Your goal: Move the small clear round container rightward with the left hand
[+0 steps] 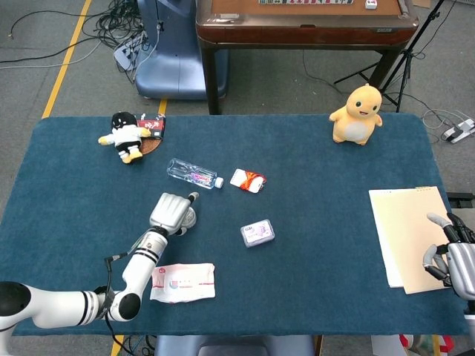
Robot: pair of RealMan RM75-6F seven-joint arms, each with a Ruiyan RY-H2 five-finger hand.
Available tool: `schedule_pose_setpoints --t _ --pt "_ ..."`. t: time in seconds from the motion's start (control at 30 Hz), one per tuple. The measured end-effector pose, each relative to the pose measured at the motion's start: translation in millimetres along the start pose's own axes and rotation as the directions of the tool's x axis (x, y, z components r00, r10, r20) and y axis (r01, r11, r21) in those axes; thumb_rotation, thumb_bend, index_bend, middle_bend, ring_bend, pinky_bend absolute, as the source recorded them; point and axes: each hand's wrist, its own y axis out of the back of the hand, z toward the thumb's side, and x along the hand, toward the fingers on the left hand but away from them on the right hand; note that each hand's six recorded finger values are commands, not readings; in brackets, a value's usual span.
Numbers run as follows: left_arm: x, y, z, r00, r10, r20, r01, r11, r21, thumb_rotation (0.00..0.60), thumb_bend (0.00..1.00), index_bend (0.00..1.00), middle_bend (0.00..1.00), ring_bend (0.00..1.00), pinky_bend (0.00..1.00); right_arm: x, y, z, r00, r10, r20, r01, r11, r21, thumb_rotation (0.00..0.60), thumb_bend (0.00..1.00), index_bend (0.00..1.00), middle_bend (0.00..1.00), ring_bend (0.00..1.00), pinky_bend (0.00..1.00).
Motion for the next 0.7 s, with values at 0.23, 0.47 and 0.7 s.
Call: schedule_pose_setpoints --t 0.23,0.47,0.7 --pt "-22.1 4.6 -0.6 1.0 0.019 0.016 -0.019 1.0 -0.009 0.6 0.17 0.19 1.0 1.0 1.0 0.6 -0.4 0.6 1.0 0.001 -0.002 -0.001 1.0 0.001 0.6 0.08 0.23 0.2 0.07 0.23" --pt "-56.3 3.2 -38.7 0.999 0.02 -0.033 -0.02 1.0 0.019 0.6 0.17 0.2 1.0 1.0 1.0 -0.3 -3.6 1.8 1.0 0.01 -0.002 -0.01 1.0 0.01 0.6 0.08 0.23 0.2 0.08 0.23" --pt "-91.9 0.4 -71.3 0.997 0.058 -0.053 -0.056 0.998 0.036 0.6 0.16 0.19 0.94 0.88 1.0 -2.3 -5.5 1.3 1.0 0.015 0.005 -0.015 1.0 0.012 0.6 0.08 0.23 0.2 0.08 0.23"
